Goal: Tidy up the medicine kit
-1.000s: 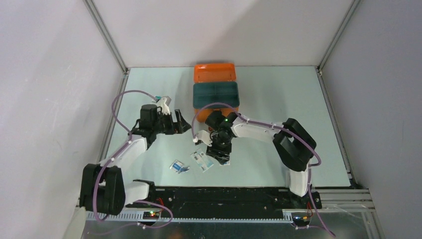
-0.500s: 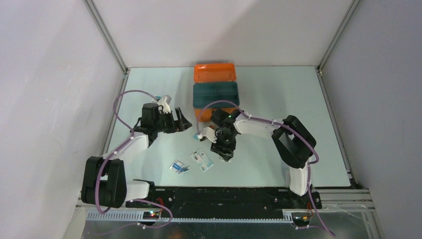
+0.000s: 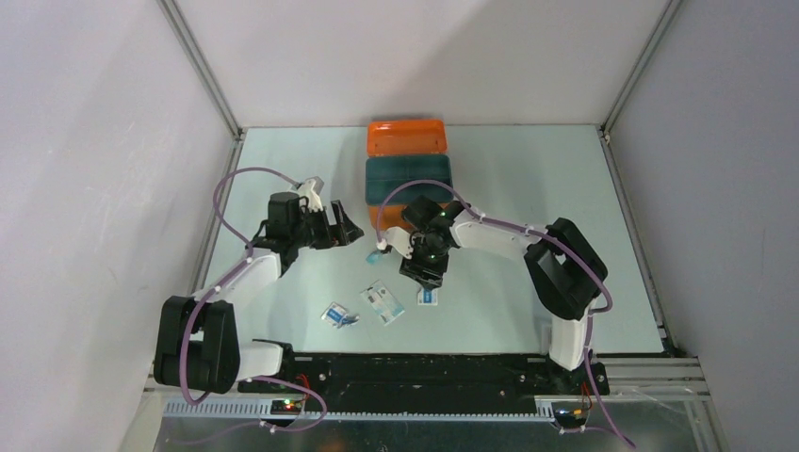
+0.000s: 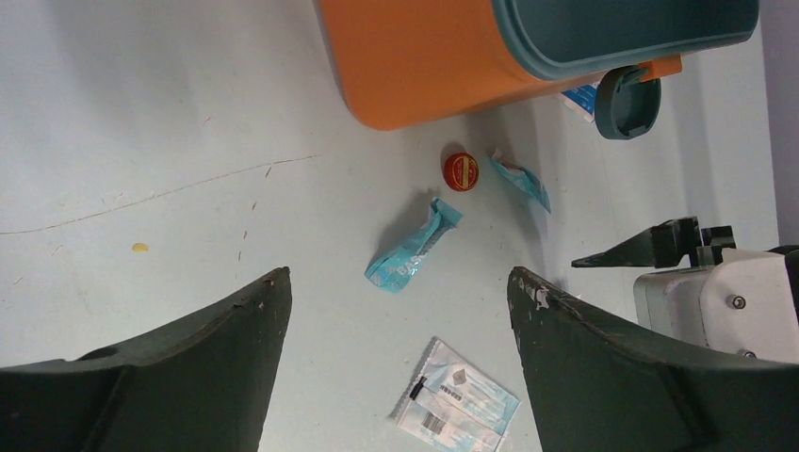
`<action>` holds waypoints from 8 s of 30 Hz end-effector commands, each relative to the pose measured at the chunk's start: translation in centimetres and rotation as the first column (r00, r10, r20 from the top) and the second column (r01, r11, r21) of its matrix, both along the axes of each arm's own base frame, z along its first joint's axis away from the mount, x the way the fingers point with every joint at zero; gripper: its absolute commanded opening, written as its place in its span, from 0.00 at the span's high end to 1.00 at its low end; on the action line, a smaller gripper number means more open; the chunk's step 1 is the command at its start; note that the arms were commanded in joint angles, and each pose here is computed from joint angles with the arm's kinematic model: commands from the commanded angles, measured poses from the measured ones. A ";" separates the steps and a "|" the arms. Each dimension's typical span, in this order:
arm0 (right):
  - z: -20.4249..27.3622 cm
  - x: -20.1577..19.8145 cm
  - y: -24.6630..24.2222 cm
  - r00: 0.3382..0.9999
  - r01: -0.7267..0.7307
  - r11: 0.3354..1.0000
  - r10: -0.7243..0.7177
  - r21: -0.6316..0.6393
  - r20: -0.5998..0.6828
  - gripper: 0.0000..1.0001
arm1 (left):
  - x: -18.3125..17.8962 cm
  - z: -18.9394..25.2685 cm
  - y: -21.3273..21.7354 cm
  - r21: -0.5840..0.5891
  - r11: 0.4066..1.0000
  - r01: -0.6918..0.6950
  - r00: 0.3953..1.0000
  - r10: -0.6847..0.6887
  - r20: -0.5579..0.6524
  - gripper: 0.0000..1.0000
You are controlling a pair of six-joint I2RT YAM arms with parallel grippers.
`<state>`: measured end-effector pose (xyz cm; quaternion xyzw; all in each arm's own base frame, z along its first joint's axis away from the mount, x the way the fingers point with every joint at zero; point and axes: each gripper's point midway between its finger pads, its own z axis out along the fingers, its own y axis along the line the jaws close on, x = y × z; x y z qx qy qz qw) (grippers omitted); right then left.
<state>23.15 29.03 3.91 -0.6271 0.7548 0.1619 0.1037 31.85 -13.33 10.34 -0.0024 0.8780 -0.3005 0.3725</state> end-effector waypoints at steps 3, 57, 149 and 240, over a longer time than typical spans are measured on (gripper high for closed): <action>0.2 1.0 0.2 1.000 0.008 0.999 -0.008 0.040 0.001 0.41 | 1.7 2.0 -0.2 -0.022 1.000 0.003 0.998 -0.002 0.058 0.11; 26.7 16.6 -2.0 0.897 0.342 0.642 -0.440 0.686 -0.035 1.00 | 2.0 3.5 -0.3 0.040 0.995 0.086 0.991 -0.090 0.098 0.16; 15.6 16.9 1.8 0.697 0.177 0.902 -0.398 0.394 0.597 1.00 | 2.2 5.6 0.7 0.086 0.994 0.071 0.983 -0.084 0.161 0.11; -3.0 11.3 -7.2 0.995 0.037 0.994 -0.047 0.102 0.091 0.63 | 2.3 4.6 -0.1 0.045 0.994 0.103 0.987 -0.108 0.116 0.12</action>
